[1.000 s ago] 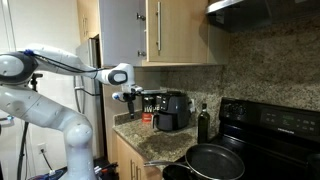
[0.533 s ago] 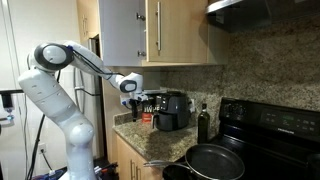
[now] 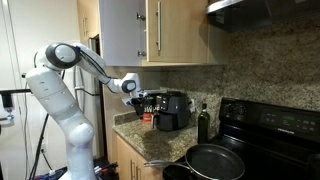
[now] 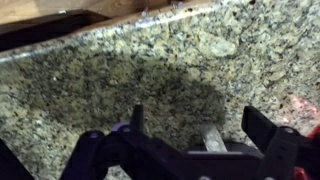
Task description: Close the air fryer door then open the air fryer door
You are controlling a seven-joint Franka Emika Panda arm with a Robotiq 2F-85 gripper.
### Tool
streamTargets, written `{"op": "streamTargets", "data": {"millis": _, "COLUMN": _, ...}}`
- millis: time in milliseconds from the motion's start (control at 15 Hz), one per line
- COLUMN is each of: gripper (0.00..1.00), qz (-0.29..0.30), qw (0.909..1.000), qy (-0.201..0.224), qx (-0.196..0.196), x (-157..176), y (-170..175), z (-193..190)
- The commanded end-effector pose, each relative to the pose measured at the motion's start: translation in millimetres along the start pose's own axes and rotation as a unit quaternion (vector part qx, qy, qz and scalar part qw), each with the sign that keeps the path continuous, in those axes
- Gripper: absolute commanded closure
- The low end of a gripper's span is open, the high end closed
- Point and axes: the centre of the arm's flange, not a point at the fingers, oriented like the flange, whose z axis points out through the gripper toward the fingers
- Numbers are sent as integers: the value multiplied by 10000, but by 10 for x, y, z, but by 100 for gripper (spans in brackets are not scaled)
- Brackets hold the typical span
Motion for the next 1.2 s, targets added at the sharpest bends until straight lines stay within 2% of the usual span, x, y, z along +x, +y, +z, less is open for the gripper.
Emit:
{"op": "streamTargets", "data": {"millis": 0, "gripper": 0, "qz": -190, "qw": 9981, "qy": 553, "qx": 197, "x": 446, "y": -422, "z": 68}}
{"op": "streamTargets", "data": {"millis": 67, "gripper": 0, "qz": -26, "qw": 9972, "qy": 676, "qx": 314, "x": 509, "y": -455, "z": 28}}
{"op": "streamTargets", "data": {"millis": 133, "gripper": 0, "qz": -131, "qw": 9983, "qy": 522, "qx": 220, "x": 230, "y": -302, "z": -25}}
{"op": "streamTargets", "data": {"millis": 333, "gripper": 0, "qz": -50, "qw": 9975, "qy": 602, "qx": 357, "x": 395, "y": -397, "z": -18}}
{"op": "streamTargets", "data": {"millis": 600, "gripper": 0, "qz": -43, "qw": 9975, "qy": 604, "qx": 364, "x": 410, "y": -401, "z": -21}}
{"op": "streamTargets", "data": {"millis": 667, "gripper": 0, "qz": -280, "qw": 9964, "qy": 766, "qx": 233, "x": 448, "y": -446, "z": 72}}
{"op": "streamTargets", "data": {"millis": 733, "gripper": 0, "qz": -535, "qw": 9924, "qy": 1106, "qx": -62, "x": 519, "y": -468, "z": 167}}
{"op": "streamTargets", "data": {"millis": 867, "gripper": 0, "qz": -1019, "qw": 9831, "qy": 1499, "qx": -259, "x": 599, "y": -353, "z": 201}}
{"op": "streamTargets", "data": {"millis": 1000, "gripper": 0, "qz": -1342, "qw": 9739, "qy": 1804, "qx": -311, "x": 696, "y": -244, "z": 287}}
{"op": "streamTargets", "data": {"millis": 1133, "gripper": 0, "qz": -1400, "qw": 9719, "qy": 1888, "qx": -130, "x": 744, "y": -209, "z": 348}}
